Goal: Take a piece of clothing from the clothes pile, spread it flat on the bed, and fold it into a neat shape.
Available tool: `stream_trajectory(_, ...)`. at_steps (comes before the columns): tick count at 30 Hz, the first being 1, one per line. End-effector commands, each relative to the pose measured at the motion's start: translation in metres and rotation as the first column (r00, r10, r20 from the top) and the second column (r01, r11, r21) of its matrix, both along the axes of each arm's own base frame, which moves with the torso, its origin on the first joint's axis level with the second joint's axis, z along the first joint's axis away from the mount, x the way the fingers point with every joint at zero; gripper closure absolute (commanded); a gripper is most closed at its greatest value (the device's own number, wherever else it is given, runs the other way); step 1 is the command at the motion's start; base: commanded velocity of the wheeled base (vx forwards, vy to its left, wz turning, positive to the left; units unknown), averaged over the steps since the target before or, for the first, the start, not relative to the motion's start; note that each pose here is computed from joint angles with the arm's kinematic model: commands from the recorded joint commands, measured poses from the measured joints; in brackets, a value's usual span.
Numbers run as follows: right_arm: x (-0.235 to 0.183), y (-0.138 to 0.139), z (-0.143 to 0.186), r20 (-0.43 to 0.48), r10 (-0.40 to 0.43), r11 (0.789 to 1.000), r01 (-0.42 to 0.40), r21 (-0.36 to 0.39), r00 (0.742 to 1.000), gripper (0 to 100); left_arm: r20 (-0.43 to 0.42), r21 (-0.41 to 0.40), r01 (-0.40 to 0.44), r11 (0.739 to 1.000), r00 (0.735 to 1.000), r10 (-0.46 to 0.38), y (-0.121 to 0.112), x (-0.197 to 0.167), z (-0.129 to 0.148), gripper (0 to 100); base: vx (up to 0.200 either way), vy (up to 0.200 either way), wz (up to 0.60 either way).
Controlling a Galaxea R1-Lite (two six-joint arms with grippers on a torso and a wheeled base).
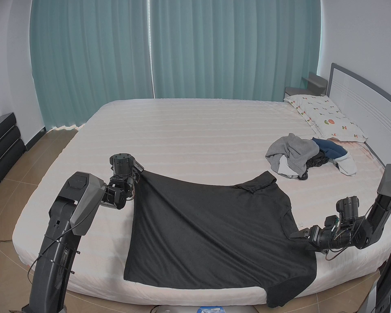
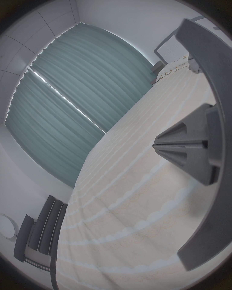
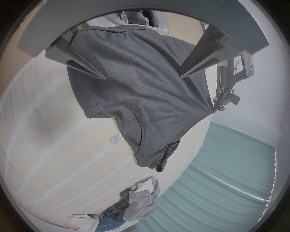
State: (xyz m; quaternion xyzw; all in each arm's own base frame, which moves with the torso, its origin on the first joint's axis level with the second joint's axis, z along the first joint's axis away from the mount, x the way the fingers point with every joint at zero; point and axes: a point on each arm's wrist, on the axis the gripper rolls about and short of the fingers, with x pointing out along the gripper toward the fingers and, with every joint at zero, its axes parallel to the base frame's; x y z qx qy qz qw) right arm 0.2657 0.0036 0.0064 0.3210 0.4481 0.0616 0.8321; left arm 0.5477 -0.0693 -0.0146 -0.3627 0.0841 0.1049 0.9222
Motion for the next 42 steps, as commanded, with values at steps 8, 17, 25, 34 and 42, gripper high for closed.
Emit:
stream_trajectory(8, 0.003, 0.0, 0.003, 0.042, -0.019, 1.0, 0.019, 0.005, 0.999, 0, -0.027, 0.042, -0.011, 0.999, 1.0, 0.012, 0.009, 0.001, -0.011, 0, 0.0, 0.0, 0.0)
stream_trajectory(17, 0.004, -0.001, 0.004, 0.048, -0.036, 0.999, 0.036, 0.018, 0.998, 0, -0.084, 0.034, -0.023, 0.999, 0.996, 0.026, 0.015, -0.014, -0.009, 0, 0.0, 0.0, 0.0)
stream_trajectory(25, 0.003, -0.003, 0.006, 0.054, -0.043, 0.999, 0.042, 0.019, 0.998, 0, -0.152, -0.063, 0.051, 0.997, 0.986, -0.061, 0.018, -0.066, 0.033, 0, 0.0, 0.0, 0.0)
stream_trajectory(34, 0.0, -0.006, 0.008, 0.055, -0.052, 0.999, 0.051, 0.019, 0.997, 0, -0.271, -0.07, 0.089, 0.994, 0.957, -0.105, 0.005, -0.116, 0.009, 0, -0.044, 0.0, 0.0)
stream_trajectory(42, -0.001, -0.008, 0.008, 0.053, -0.056, 0.998, 0.055, 0.021, 0.997, 0, -0.332, -0.081, 0.132, 0.988, 0.931, -0.152, -0.007, -0.169, -0.009, 0, -0.175, 0.0, 0.0)
